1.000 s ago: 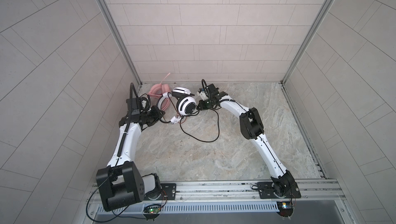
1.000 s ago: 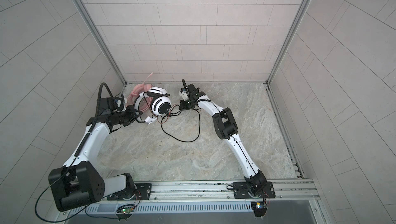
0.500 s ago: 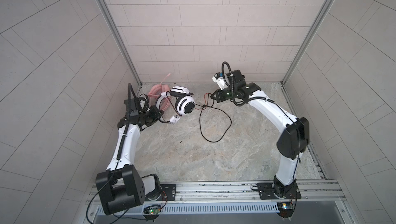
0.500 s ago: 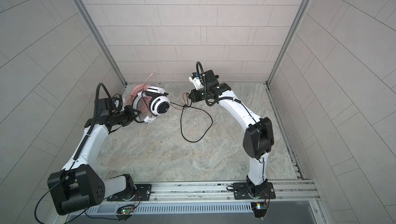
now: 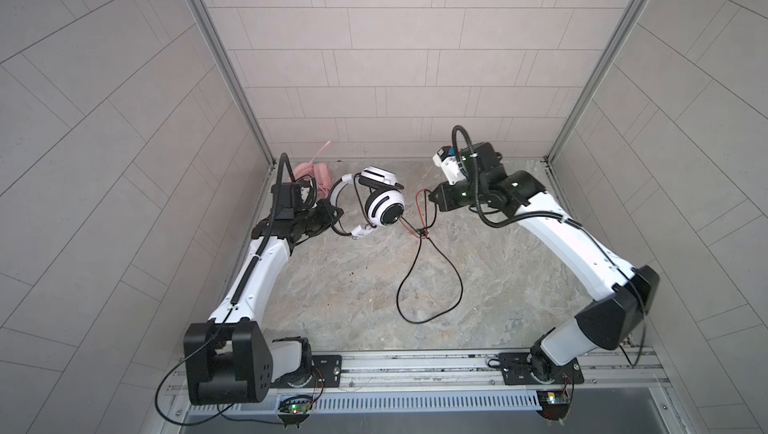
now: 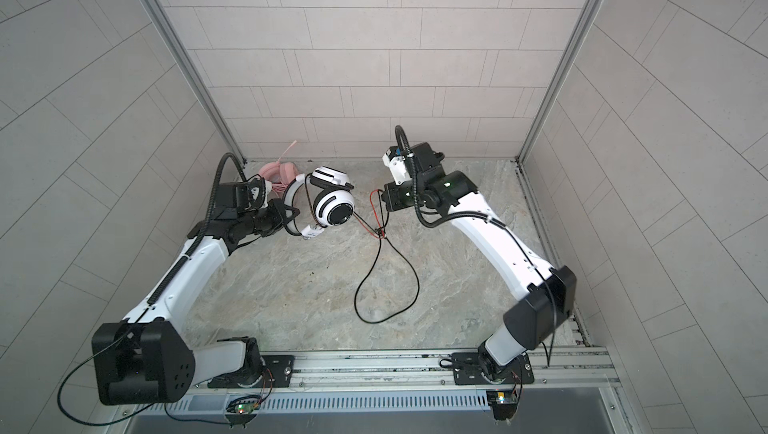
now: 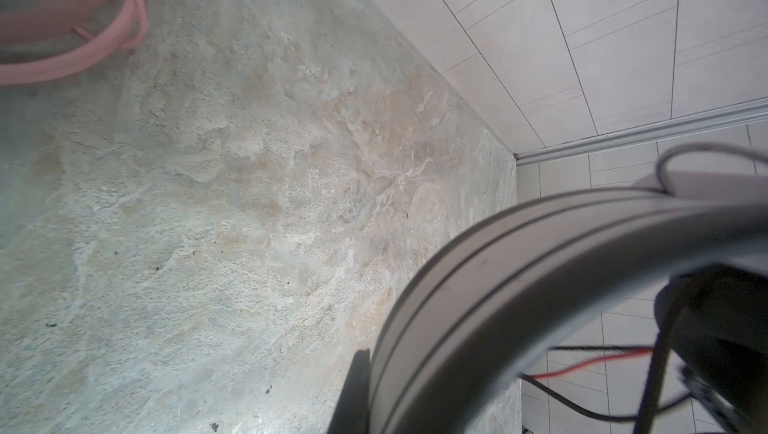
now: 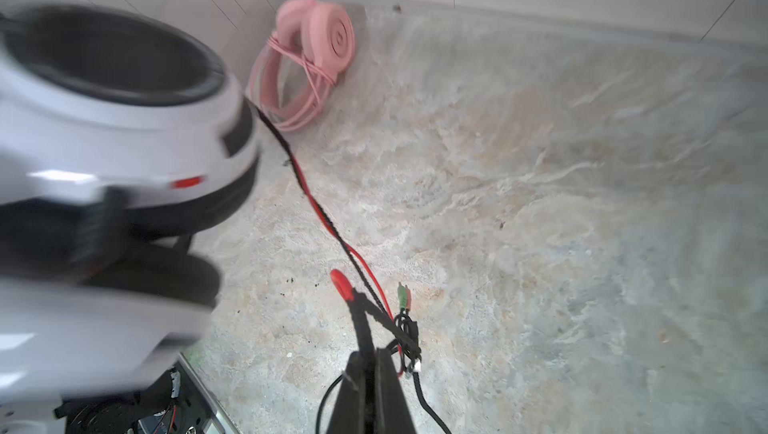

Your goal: Wrap the headphones

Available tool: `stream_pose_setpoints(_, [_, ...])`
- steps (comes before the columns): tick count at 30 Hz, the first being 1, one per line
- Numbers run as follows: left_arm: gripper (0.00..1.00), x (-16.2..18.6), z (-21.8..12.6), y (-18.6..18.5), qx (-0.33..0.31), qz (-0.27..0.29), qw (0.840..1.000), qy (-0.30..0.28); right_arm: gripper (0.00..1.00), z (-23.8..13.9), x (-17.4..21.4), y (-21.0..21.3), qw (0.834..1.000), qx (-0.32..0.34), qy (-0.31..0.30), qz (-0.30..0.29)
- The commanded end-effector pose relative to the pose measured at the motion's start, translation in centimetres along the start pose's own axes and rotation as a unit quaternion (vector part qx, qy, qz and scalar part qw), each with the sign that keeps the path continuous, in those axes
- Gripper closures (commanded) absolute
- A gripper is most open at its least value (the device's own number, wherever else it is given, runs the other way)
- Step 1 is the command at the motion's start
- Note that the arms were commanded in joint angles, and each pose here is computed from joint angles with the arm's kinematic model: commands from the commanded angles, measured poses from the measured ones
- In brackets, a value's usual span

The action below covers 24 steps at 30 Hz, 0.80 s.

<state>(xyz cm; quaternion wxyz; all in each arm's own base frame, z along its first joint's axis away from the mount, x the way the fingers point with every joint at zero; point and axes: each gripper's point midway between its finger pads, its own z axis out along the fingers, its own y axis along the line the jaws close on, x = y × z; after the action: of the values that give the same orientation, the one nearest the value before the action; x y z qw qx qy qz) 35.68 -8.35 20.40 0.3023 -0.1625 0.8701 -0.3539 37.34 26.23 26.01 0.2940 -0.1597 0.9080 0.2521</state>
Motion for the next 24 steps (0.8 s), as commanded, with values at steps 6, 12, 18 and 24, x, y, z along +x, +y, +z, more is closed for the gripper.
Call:
stream_pose_setpoints(6, [1.0,1.0,0.9,1.1,-0.001,0.006,1.0,0.001,1.0,12.9,4.3,-2.0,0.99,0.015,0.137,0.04])
stream_pose_setpoints(12, [1.0,1.5,1.6,1.8,-0.004,0.005,1.0,0.014,0.99,15.1,2.8,1.8,0.991,-0.04,0.122,0.036])
stream_pose_setpoints(18, [1.0,1.4,1.6,1.7,-0.005,0.006,1.0,0.018,0.88,16.2,1.9,1.3,0.993,-0.054,0.099,0.042])
stream_pose_setpoints(24, [1.0,1.5,1.5,1.8,-0.007,0.004,1.0,0.02,0.6,15.7,3.7,-0.5,0.989,-0.036,0.133,0.046])
